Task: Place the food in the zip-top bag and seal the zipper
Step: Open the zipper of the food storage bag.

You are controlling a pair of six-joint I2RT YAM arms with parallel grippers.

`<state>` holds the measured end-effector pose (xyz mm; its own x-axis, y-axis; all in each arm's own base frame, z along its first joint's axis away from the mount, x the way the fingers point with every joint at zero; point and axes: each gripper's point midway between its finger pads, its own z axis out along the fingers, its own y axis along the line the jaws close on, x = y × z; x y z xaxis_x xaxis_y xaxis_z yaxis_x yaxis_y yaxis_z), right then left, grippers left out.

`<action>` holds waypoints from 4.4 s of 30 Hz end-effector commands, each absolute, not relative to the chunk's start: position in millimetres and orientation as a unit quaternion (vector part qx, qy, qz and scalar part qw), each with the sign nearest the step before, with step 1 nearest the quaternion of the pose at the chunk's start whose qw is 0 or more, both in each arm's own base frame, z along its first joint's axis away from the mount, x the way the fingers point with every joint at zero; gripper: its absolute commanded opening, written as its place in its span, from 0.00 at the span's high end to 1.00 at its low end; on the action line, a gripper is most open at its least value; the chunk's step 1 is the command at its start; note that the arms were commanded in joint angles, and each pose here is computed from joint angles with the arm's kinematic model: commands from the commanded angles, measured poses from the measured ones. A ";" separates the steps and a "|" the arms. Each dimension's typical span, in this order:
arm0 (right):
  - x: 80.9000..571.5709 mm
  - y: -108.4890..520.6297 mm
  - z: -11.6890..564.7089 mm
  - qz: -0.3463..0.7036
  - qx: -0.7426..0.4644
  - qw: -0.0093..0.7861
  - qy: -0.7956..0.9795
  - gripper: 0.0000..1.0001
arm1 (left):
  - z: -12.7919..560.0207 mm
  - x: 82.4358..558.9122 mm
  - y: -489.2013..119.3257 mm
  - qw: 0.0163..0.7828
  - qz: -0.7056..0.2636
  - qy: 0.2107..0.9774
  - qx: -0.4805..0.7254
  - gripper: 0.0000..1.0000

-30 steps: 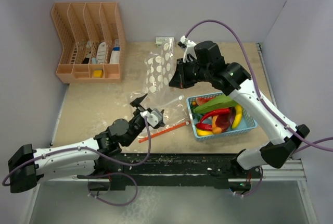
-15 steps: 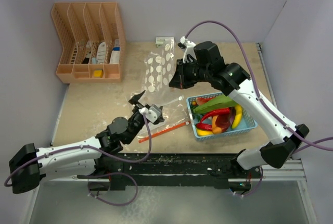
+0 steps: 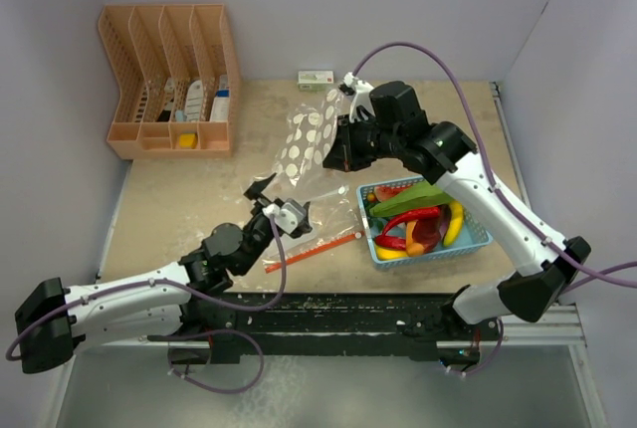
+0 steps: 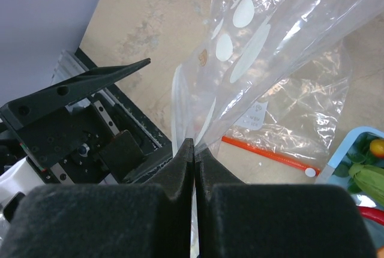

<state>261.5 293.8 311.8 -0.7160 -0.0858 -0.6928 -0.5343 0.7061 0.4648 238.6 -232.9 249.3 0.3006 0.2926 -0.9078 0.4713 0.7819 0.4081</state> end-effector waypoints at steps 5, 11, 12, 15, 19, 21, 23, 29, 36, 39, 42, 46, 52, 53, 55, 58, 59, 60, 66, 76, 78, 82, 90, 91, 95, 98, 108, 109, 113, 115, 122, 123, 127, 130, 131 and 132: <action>251.6 292.0 336.0 0.366 -0.190 0.354 0.840 1.00 | 268.8 255.4 -218.4 0.768 -0.028 0.587 0.256 0.08; 248.4 290.8 333.8 0.368 -0.191 0.353 0.839 1.00 | 275.5 257.0 -219.8 0.772 -0.030 0.580 0.260 0.14; 247.9 290.8 334.8 0.369 -0.192 0.353 0.838 1.00 | 275.1 257.6 -220.2 0.771 -0.030 0.580 0.262 0.14; 246.2 290.2 336.6 0.371 -0.195 0.355 0.836 1.00 | 274.1 258.8 -221.5 0.768 -0.034 0.582 0.265 0.14; 243.5 288.2 338.3 0.370 -0.200 0.355 0.835 1.00 | 272.6 261.7 -221.3 0.766 -0.038 0.585 0.265 0.17; 241.2 286.9 338.5 0.369 -0.207 0.356 0.833 1.00 | 272.8 263.5 -222.0 0.765 -0.039 0.584 0.267 0.17; 238.3 285.7 337.7 0.370 -0.210 0.354 0.833 1.00 | 273.2 266.5 -222.7 0.765 -0.039 0.584 0.268 0.11; 234.1 281.7 332.5 0.366 -0.213 0.350 0.836 1.00 | 279.1 272.0 -228.3 0.767 -0.040 0.578 0.275 0.01; 232.5 278.6 335.6 0.362 -0.211 0.349 0.838 1.00 | 280.3 258.6 -241.4 0.752 -0.094 0.577 0.305 0.06; 234.0 277.0 341.3 0.355 -0.220 0.358 0.835 1.00 | 281.8 247.9 -247.2 0.741 -0.127 0.576 0.322 0.09; 233.1 276.4 344.1 0.354 -0.225 0.358 0.834 1.00 | 280.4 243.3 -250.9 0.730 -0.140 0.580 0.334 0.14; 227.1 274.9 345.5 0.359 -0.236 0.356 0.830 1.00 | 274.7 241.0 -257.5 0.719 -0.151 0.582 0.348 0.16; 223.2 263.9 347.9 0.338 -0.255 0.368 0.828 1.00 | 277.6 224.6 -274.6 0.698 -0.214 0.574 0.371 0.07; 224.1 261.6 348.6 0.332 -0.255 0.372 0.829 1.00 | 280.9 220.2 -276.7 0.695 -0.227 0.570 0.376 0.04; 225.7 258.7 349.5 0.324 -0.255 0.377 0.829 1.00 | 288.1 210.0 -279.7 0.688 -0.251 0.561 0.386 0.00; 225.8 258.0 348.9 0.321 -0.256 0.378 0.830 1.00 | 297.1 196.2 -281.1 0.676 -0.275 0.552 0.403 0.01; 225.7 258.3 348.3 0.322 -0.256 0.376 0.830 1.00 | 298.3 194.8 -280.3 0.673 -0.276 0.553 0.406 0.01; 225.1 258.6 347.9 0.323 -0.256 0.375 0.830 1.00 | 299.3 194.7 -278.4 0.673 -0.273 0.555 0.406 0.01; 223.6 259.9 348.5 0.330 -0.252 0.374 0.829 1.00 | 299.4 204.4 -266.9 0.690 -0.244 0.563 0.383 0.02; 223.8 260.6 352.8 0.334 -0.245 0.374 0.830 1.00 | 270.0 213.2 -283.2 0.667 -0.244 0.583 0.395 0.06; 222.6 260.4 354.0 0.336 -0.245 0.375 0.829 1.00 | 269.7 220.6 -278.9 0.674 -0.229 0.591 0.380 0.10; 221.6 258.3 351.2 0.333 -0.245 0.373 0.830 1.00 | 281.6 231.7 -262.8 0.712 -0.202 0.585 0.333 0.13; 222.2 257.5 347.1 0.329 -0.245 0.372 0.833 1.00 | 289.7 214.7 -264.3 0.706 -0.235 0.568 0.353 0.08; 222.1 257.7 347.2 0.329 -0.245 0.371 0.833 1.00 | 289.1 211.4 -266.0 0.700 -0.242 0.568 0.359 0.08; 222.1 258.8 347.0 0.331 -0.245 0.370 0.833 1.00 | 289.4 206.4 -264.5 0.692 -0.250 0.571 0.363 0.07; 222.8 258.6 345.8 0.330 -0.245 0.370 0.833 1.00 | 290.8 204.0 -264.2 0.693 -0.253 0.568 0.365 0.06; 223.6 260.5 343.1 0.331 -0.246 0.367 0.834 1.00 | 293.0 200.5 -264.3 0.689 -0.260 0.566 0.370 0.06; 223.4 260.5 342.8 0.331 -0.246 0.366 0.834 1.00 | 292.9 201.4 -263.1 0.691 -0.257 0.567 0.368 0.07; 223.1 262.2 343.2 0.334 -0.248 0.365 0.833 1.00 | 292.6 208.1 -256.2 0.700 -0.237 0.573 0.354 0.07; 222.7 262.1 343.8 0.335 -0.248 0.365 0.833 1.00 | 292.5 214.3 -251.3 0.709 -0.222 0.576 0.341 0.08; 221.3 261.7 346.9 0.338 -0.247 0.366 0.831 1.00 | 284.0 229.2 -255.0 0.719 -0.199 0.581 0.325 0.08; 221.3 261.9 346.9 0.338 -0.248 0.366 0.831 1.00 | 281.7 229.8 -258.4 0.717 -0.201 0.581 0.329 0.08; 220.5 260.8 347.4 0.337 -0.247 0.367 0.831 1.00 | 273.6 231.6 -268.5 0.708 -0.208 0.583 0.339 0.09; 220.4 260.1 347.8 0.337 -0.247 0.368 0.831 1.00 | 270.8 233.1 -272.3 0.707 -0.210 0.583 0.341 0.09; 219.9 260.2 347.9 0.337 -0.247 0.368 0.831 1.00 | 270.9 233.4 -273.8 0.707 -0.212 0.582 0.341 0.09; 219.9 259.8 348.4 0.337 -0.247 0.369 0.830 1.00 | 269.4 232.6 -275.9 0.705 -0.216 0.582 0.344 0.09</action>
